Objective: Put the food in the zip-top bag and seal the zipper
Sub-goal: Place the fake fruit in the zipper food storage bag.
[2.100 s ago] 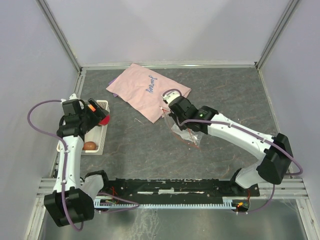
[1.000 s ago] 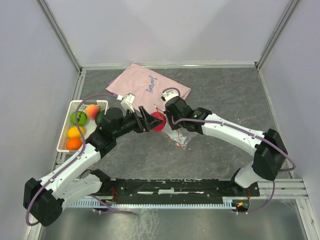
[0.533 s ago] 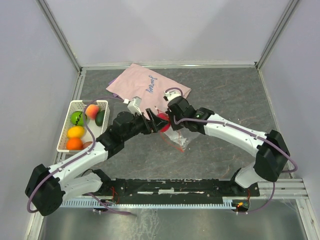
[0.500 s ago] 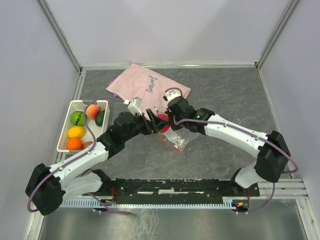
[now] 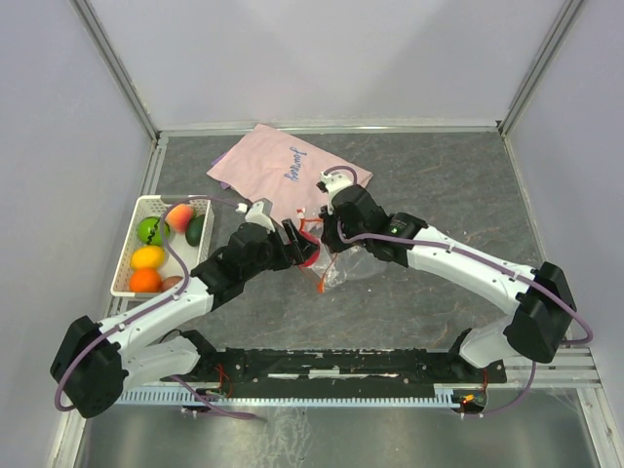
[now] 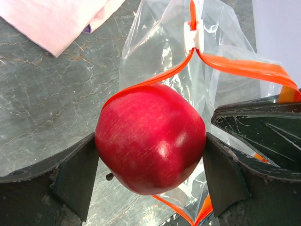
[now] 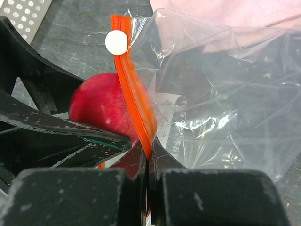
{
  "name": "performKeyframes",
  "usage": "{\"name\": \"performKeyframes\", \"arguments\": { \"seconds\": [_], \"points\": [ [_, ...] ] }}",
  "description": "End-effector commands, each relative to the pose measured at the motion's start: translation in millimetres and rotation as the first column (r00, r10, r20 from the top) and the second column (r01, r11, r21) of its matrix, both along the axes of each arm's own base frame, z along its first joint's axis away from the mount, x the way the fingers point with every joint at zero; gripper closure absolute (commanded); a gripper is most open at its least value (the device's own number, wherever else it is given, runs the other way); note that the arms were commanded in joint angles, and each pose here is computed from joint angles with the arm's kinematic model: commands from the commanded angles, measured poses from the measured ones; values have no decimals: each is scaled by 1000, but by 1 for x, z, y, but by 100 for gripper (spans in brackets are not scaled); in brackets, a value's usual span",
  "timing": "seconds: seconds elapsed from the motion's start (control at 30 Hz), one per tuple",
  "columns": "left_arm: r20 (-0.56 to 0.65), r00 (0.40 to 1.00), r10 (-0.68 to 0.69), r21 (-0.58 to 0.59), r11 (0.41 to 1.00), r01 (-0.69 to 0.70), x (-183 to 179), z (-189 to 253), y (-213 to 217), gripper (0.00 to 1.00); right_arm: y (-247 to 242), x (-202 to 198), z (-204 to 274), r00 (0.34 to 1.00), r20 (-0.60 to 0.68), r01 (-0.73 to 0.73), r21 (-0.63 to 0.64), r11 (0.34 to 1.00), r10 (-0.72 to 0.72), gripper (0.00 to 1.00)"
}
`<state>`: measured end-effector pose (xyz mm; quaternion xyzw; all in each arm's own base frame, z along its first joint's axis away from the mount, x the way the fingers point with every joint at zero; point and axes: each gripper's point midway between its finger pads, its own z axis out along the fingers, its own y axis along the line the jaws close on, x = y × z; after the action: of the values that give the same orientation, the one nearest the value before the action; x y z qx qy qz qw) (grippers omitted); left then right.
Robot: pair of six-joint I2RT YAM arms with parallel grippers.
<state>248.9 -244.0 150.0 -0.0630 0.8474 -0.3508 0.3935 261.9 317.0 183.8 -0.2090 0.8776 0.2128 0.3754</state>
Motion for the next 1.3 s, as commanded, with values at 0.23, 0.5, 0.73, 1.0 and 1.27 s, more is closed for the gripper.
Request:
{"name": "performKeyframes", "arguments": {
  "seconds": [0.23,0.5,0.73,1.0,1.27],
  "points": [
    [79,997,21,67,997,-26,7,34,-9,42,26,-3,32,999,23,-43,174,984,40,98],
    [103,982,156,178,969,-172,17,30,14,37,32,-8,33,999,0,-47,233,971,48,98],
    [109,964,243,345,900,-266,21,9,46,37,26,-11,40,999,17,-33,259,965,30,98],
    [144,955,260,394,870,-297,20,27,61,36,25,-12,37,1000,3,-17,280,960,16,98],
    [116,988,105,228,965,-129,6,52,23,33,29,-13,37,1000,1,-18,309,951,18,98]
  ]
}}
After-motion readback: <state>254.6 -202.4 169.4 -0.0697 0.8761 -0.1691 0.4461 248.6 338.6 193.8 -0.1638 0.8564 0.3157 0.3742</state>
